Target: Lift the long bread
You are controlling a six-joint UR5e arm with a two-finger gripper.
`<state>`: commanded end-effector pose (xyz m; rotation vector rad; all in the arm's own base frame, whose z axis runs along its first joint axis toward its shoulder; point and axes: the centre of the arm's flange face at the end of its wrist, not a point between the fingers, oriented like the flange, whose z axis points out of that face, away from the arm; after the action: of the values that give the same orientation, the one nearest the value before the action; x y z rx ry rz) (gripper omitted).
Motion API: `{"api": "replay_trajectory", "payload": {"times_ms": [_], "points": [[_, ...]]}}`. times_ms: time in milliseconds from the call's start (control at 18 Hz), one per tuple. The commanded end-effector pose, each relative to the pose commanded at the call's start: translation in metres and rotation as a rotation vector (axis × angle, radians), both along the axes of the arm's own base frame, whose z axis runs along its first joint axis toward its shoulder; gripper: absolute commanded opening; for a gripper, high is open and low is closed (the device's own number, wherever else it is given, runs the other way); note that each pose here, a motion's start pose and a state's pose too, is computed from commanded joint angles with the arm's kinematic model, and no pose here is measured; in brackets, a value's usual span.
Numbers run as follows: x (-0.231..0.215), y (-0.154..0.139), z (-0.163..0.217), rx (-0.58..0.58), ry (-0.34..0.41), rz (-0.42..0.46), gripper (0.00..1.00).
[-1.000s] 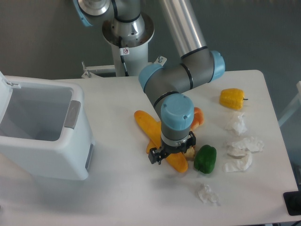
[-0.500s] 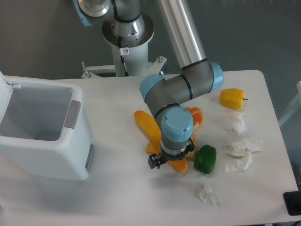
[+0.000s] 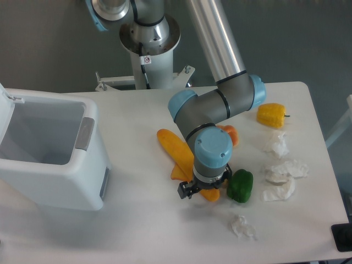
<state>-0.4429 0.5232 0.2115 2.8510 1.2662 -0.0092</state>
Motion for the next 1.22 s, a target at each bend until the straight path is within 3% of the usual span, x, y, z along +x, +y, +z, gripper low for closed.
{"api": "replay_trajectory", "payload": {"times_ms": [1222], "points": [[-0.009,-0.004,-0.015,0.003,-0.001,0.025,1.0]]}}
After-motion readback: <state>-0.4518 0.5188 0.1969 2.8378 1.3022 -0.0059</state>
